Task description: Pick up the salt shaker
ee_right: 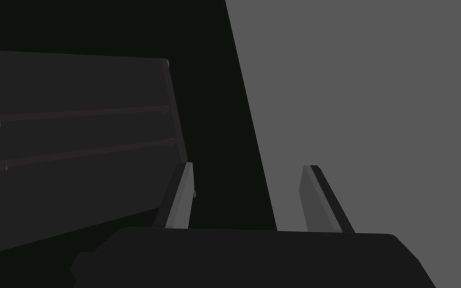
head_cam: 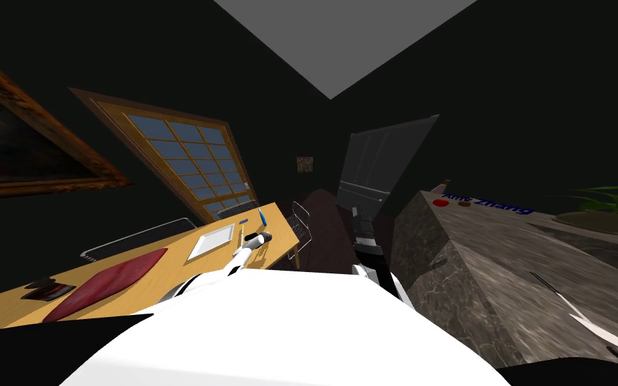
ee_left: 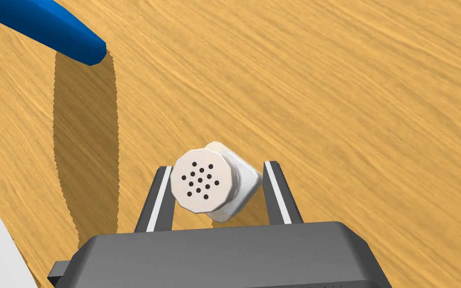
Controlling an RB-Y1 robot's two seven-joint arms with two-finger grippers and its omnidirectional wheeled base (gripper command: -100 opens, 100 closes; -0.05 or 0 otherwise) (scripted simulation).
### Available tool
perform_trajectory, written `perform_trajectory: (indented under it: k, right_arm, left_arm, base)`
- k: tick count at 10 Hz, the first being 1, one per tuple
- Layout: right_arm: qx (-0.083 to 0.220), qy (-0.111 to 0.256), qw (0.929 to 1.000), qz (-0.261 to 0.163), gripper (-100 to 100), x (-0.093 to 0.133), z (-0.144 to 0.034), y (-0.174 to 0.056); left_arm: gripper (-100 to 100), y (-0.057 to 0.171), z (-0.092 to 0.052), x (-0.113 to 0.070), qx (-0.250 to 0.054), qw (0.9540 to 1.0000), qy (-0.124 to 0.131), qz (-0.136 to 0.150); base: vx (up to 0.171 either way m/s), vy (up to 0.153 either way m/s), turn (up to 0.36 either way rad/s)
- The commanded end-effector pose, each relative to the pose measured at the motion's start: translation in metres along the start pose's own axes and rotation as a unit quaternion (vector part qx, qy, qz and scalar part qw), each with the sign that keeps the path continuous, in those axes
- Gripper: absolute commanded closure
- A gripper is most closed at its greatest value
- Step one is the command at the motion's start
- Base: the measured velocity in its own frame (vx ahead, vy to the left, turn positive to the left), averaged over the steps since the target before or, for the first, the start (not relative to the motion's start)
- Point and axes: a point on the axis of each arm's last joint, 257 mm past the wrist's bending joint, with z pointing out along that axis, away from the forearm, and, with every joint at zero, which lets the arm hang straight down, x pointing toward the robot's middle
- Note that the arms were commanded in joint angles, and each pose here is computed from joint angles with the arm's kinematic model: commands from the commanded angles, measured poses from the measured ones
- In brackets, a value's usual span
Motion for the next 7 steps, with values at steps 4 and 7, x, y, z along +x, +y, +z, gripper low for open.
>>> perform_trajectory:
  k: [4,7]
  right_arm:
    - [0.000,0.000,1.0000,0.000,0,0.0000,0.0000,0.0000]
    - [0.000,0.000,1.0000,0.000,0,0.0000,0.0000,0.0000]
  left_arm:
    - [100,-0.0022,-0.0073,0.0098,-0.014,0.9997,0.005,0.021]
    - [0,-0.0025,-0.0081,0.0099,-0.014,0.9996,0.005,0.023]
  base:
    - [0.008,-0.055,0.139]
    - [0.002,-0.023,0.028]
